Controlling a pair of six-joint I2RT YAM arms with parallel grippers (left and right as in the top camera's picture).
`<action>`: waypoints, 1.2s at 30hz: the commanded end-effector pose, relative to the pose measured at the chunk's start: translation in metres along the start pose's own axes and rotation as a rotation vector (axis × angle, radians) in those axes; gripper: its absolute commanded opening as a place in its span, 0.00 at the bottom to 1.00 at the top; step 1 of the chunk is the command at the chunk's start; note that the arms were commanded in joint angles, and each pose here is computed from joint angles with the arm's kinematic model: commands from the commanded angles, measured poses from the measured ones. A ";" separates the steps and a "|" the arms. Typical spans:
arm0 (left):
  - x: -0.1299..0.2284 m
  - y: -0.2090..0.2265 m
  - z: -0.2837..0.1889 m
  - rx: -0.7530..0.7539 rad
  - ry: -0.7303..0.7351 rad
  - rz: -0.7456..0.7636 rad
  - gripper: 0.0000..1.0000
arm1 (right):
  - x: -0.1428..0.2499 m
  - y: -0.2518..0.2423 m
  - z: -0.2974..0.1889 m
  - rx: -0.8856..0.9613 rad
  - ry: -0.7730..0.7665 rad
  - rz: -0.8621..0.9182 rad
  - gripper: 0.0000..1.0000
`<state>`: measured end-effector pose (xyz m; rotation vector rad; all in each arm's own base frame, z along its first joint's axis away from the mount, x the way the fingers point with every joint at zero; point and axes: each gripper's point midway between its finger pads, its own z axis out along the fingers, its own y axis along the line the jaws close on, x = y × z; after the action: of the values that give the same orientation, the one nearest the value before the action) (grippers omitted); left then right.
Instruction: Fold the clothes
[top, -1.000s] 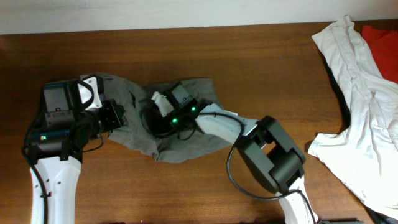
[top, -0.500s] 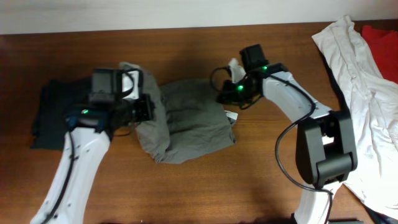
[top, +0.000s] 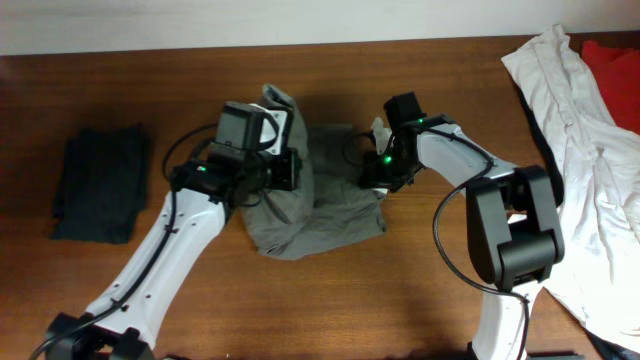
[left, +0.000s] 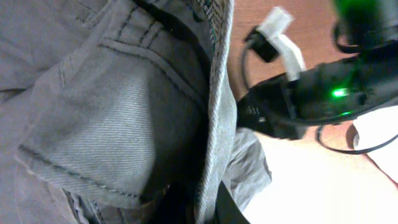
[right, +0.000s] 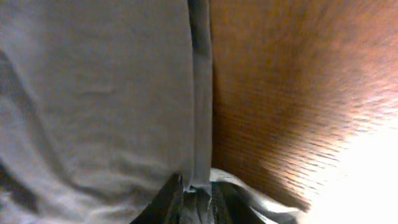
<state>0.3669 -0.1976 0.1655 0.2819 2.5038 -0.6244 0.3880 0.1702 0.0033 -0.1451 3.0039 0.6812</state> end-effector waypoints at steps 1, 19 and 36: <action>0.001 -0.013 0.016 0.021 0.022 0.020 0.01 | 0.017 0.001 0.021 0.024 0.060 -0.024 0.21; -0.013 -0.059 0.003 0.131 0.025 0.061 0.65 | 0.021 -0.003 0.017 0.074 0.081 -0.015 0.21; -0.018 0.080 0.005 -0.270 0.033 -0.128 0.68 | -0.029 0.047 -0.181 0.082 -0.308 -0.098 0.21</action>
<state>0.4074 -0.1337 0.1709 0.0278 2.5355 -0.3731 0.4148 0.1100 0.1552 -0.0411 2.7824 0.4059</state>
